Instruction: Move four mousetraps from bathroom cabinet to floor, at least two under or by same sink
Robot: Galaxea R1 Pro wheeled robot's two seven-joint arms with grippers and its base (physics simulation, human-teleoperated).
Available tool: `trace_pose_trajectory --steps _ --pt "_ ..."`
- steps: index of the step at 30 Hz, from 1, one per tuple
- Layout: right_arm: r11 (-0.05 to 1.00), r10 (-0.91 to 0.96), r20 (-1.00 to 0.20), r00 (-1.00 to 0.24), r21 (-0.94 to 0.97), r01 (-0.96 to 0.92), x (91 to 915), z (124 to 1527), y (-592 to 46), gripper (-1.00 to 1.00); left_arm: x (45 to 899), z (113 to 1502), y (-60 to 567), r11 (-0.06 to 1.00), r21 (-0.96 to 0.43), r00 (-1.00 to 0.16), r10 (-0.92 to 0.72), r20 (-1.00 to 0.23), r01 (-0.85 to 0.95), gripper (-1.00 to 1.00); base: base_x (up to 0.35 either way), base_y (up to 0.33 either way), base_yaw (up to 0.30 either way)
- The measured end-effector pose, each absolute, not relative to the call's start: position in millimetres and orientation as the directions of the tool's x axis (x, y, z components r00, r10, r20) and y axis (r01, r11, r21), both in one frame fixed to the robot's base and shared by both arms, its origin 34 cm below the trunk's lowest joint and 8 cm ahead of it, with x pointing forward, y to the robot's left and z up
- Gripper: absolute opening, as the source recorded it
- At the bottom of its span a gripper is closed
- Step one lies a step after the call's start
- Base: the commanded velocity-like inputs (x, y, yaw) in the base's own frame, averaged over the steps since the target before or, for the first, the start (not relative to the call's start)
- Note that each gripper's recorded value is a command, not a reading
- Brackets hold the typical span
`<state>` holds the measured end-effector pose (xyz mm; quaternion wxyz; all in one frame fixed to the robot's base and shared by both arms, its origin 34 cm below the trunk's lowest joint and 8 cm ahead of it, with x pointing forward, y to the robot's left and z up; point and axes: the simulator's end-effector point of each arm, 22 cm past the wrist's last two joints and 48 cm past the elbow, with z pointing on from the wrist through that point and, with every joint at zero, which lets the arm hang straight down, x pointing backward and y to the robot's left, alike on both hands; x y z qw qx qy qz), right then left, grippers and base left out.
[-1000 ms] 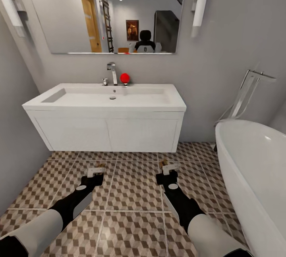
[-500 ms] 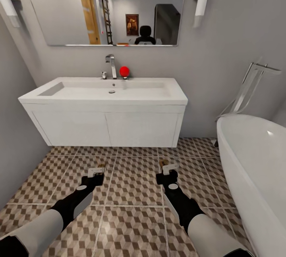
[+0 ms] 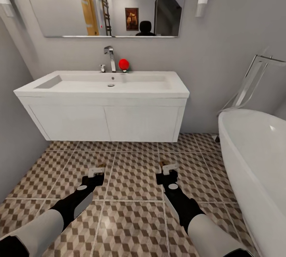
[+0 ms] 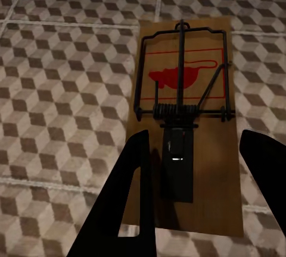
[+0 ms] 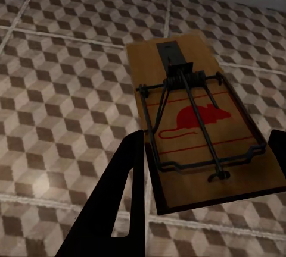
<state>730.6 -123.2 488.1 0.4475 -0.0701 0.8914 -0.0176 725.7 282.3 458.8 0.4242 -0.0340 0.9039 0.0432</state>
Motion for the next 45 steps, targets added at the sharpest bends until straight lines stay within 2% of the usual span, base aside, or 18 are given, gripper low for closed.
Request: trace_pose_trajectory --steps 45 --pt "0.989 -0.141 -0.753 -0.643 -0.086 -0.116 695.3 346.8 -122.9 -1.00 687.8 317.0 276.7 0.995 0.050 -0.692 -0.026 -0.722 -0.090 -1.00 0.000 0.000 0.000"
